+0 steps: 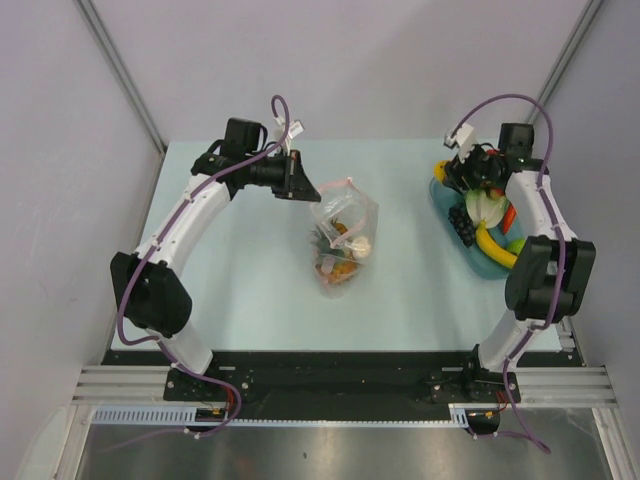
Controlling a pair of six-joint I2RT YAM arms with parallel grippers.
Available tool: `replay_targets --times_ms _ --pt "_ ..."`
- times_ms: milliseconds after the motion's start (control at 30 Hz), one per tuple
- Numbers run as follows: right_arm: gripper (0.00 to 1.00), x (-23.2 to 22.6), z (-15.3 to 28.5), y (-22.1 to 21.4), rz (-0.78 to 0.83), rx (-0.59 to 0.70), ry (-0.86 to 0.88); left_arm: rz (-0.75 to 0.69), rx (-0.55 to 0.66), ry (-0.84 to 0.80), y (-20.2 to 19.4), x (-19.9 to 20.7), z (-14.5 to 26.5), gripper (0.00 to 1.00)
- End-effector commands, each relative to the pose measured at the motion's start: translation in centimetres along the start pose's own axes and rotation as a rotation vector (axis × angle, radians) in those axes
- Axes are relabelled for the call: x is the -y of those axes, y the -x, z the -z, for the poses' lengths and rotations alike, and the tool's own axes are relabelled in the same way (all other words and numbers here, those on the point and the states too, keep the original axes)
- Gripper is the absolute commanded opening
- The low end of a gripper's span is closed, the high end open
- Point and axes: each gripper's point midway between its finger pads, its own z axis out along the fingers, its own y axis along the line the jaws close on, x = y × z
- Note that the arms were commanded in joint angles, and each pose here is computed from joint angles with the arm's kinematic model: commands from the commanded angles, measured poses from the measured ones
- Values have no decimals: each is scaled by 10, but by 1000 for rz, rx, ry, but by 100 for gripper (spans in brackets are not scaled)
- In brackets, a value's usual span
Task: Place the food in the zip-top bag and seal the zipper
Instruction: Pick up the fake fruit from the bin, then place the fake fruit in the zipper food storage bag.
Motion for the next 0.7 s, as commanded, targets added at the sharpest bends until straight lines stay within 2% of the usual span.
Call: replay_targets --times_ms 0,167,233,433,533,667 --pt "41 4 58 91 -136 231 -62 -49 26 -4 8 8 10 0" --pt "42 -27 107 176 -306 445 -7 -51 25 -3 6 10 13 0" --pt "42 -51 112 206 -374 508 62 -47 23 -6 5 11 13 0" --pt "42 -128 137 302 -379 696 265 -68 35 -22 8 21 15 0" --pt "42 -165 139 326 -387 714 371 -76 44 -28 10 27 18 0" --pt "41 -205 127 330 -388 669 469 -96 55 -34 12 35 23 0"
